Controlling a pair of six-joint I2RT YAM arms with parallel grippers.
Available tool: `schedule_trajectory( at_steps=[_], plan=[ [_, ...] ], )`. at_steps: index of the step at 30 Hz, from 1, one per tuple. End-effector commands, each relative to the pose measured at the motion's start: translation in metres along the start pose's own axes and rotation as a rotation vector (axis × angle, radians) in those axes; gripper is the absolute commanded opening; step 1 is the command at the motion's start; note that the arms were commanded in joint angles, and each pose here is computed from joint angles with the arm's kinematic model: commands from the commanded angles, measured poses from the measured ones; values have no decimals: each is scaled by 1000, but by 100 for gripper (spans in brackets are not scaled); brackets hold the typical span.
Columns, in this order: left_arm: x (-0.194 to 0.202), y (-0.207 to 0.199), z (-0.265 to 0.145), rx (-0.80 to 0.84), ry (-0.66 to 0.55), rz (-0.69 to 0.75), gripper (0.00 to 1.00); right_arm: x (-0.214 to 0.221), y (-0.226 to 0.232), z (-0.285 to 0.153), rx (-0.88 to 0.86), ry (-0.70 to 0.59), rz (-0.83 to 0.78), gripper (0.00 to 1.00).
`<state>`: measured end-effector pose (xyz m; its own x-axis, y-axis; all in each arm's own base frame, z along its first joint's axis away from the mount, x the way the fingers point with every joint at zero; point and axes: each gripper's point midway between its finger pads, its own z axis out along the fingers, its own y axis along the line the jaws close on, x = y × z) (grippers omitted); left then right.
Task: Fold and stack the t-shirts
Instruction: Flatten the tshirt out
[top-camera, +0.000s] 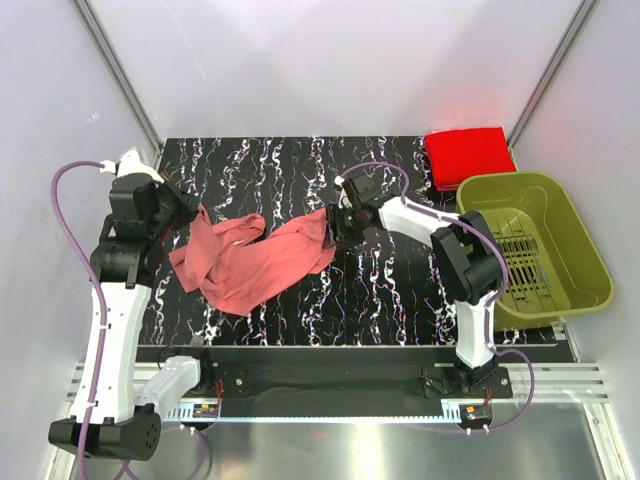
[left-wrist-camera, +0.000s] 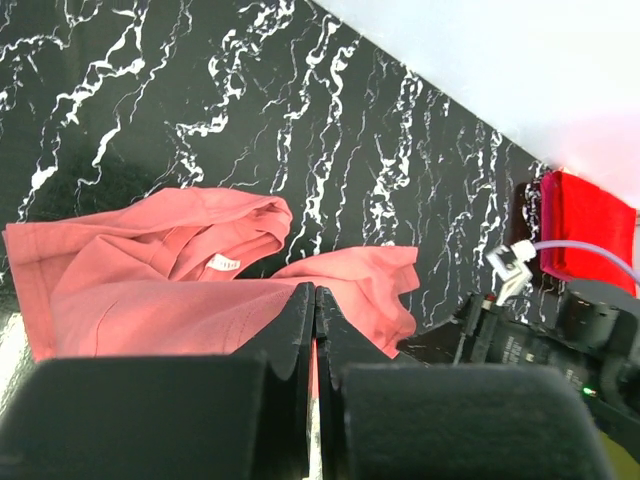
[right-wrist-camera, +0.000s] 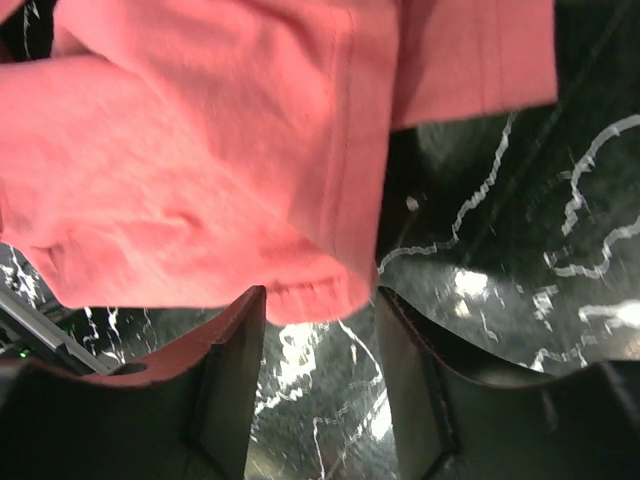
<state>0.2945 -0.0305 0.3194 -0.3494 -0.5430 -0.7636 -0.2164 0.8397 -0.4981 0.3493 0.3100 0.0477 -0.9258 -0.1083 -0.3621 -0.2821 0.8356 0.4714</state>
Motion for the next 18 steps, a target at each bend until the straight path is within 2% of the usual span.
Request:
schedule_trajectory(
  at_steps=[1, 3, 6, 7, 9, 12, 14, 15, 18],
  plan=[
    [-31, -24, -9, 83, -91, -2, 0, -31, 20, 7, -77, -86, -22, 54],
    [-31, -29, -10, 110, -82, -5, 0, -39, 22, 9, -79, -98, -22, 50],
    [-32, -36, -12, 145, -80, -7, 0, -50, 27, 8, -86, -120, -24, 39],
    [-34, -39, -13, 157, -85, -6, 0, -52, 29, 5, -89, -126, -25, 23],
    [-38, -47, -17, 191, -91, -7, 0, -60, 33, -5, -83, -142, -36, 0],
    [-52, -58, -26, 219, -119, -3, 0, -72, 37, -42, -5, -174, -77, 0],
    [-74, -70, -43, 240, -165, 11, 0, -92, 33, -90, 118, -271, -97, 0],
    [-80, -75, -42, 242, -165, 13, 0, -97, 33, -118, 168, -290, -116, 0],
    [-129, -112, -76, 338, -259, 23, 0, -127, 45, -222, 253, -500, -145, 0]
  ],
)
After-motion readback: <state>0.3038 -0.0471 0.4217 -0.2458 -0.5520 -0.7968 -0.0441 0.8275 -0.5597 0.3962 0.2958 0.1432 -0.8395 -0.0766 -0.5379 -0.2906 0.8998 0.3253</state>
